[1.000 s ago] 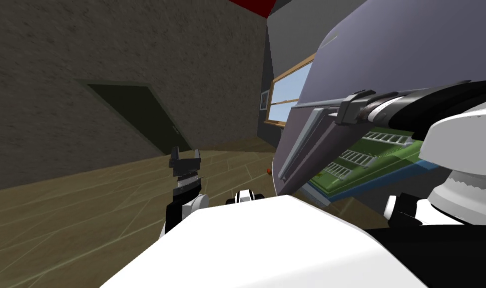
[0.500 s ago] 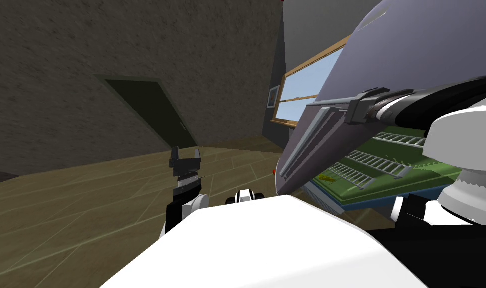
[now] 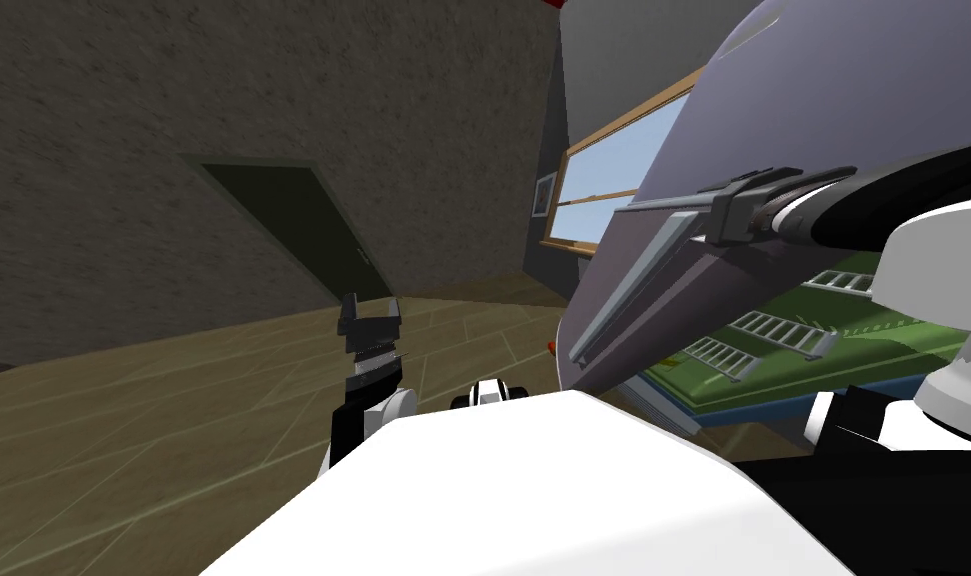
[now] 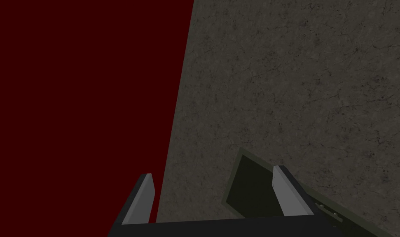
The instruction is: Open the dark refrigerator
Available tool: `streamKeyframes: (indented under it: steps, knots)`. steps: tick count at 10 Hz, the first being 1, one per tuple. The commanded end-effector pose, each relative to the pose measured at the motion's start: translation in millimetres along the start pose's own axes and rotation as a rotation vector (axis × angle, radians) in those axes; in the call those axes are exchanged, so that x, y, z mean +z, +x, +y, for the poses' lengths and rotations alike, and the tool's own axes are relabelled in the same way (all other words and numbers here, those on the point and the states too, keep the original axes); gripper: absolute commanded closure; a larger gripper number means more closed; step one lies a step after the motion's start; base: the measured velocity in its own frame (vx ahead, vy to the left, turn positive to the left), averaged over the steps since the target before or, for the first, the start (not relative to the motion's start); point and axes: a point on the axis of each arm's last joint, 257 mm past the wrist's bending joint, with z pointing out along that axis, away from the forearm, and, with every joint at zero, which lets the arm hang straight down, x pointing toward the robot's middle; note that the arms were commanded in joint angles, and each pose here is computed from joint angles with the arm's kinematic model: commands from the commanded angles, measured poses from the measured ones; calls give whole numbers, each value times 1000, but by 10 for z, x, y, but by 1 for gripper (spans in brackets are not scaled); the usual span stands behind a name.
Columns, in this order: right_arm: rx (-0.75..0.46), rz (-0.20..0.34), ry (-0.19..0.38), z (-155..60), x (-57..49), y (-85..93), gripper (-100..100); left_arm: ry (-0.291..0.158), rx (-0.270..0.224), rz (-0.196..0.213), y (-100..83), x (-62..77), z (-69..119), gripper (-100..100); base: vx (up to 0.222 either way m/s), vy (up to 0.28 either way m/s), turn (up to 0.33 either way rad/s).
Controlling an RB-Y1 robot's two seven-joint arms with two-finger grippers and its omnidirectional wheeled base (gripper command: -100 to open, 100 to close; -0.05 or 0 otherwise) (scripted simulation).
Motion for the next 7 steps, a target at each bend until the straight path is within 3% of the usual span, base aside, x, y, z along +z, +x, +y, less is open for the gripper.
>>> streamKeyframes:
  steps: [1, 2, 7]
  knots:
    - [-1, 2, -4, 6, -2, 8, -100, 0, 0, 0, 0, 0, 0, 0, 0, 0, 0]
    - [-1, 2, -3, 5, -2, 7, 100, 0, 0, 0, 0, 0, 0, 0, 0, 0, 0]
    - [2, 108, -54, 100, -98, 273, 100, 0, 0, 0, 0, 0, 0, 0, 171, 137, 12]
